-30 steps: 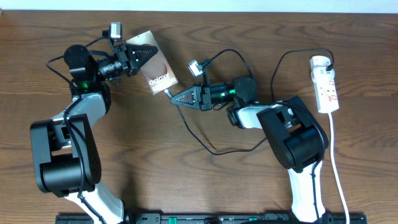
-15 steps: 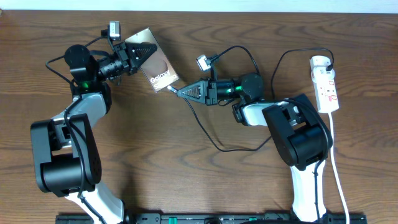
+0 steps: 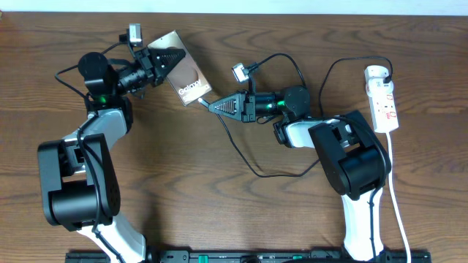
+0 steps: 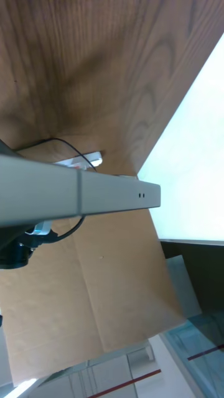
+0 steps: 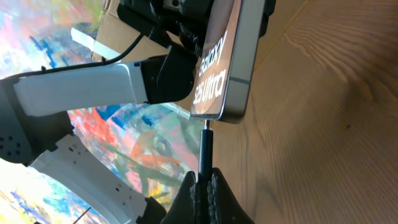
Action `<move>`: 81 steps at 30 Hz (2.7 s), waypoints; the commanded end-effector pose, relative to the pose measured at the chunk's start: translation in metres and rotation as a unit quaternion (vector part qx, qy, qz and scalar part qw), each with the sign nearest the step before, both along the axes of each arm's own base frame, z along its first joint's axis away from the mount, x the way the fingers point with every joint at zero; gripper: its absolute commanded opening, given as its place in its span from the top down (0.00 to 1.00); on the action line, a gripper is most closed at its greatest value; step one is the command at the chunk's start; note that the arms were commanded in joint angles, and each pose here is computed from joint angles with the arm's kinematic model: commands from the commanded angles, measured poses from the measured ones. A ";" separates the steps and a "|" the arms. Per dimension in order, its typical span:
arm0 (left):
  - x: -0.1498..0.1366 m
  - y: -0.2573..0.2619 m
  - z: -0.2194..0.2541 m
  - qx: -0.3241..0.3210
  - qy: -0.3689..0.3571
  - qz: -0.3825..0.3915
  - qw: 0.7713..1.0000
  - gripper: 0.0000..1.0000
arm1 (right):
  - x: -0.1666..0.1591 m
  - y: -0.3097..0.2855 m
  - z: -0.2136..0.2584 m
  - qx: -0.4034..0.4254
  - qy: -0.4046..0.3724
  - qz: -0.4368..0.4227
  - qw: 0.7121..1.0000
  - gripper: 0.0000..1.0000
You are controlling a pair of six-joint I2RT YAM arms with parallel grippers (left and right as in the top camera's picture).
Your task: Plug charger to phone and switch on socket
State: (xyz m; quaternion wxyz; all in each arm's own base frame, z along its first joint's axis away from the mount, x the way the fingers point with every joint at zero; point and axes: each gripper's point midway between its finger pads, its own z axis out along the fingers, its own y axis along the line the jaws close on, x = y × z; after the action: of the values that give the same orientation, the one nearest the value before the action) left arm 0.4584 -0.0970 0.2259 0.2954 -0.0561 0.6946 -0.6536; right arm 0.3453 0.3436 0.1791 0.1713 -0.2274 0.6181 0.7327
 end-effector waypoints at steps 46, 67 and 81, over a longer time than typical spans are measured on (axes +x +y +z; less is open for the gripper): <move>0.017 0.068 0.013 -0.006 -0.009 0.091 0.996 0.93 | 0.012 0.031 0.026 0.047 -0.008 -0.030 0.998 0.99; 0.009 0.101 0.012 -0.001 -0.008 0.098 0.995 0.93 | 0.008 0.034 -0.013 0.022 0.011 -0.008 1.000 0.99; 0.006 0.085 0.011 -0.005 -0.001 0.074 0.997 0.93 | 0.000 0.057 0.010 0.040 0.039 0.014 0.998 0.99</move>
State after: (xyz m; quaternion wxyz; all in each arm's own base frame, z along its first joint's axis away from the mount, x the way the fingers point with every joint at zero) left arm 0.4672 0.0012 0.2288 0.3508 -0.1277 0.6848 -0.6258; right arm 0.3496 0.3881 0.1671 0.1371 -0.1902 0.6146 0.7532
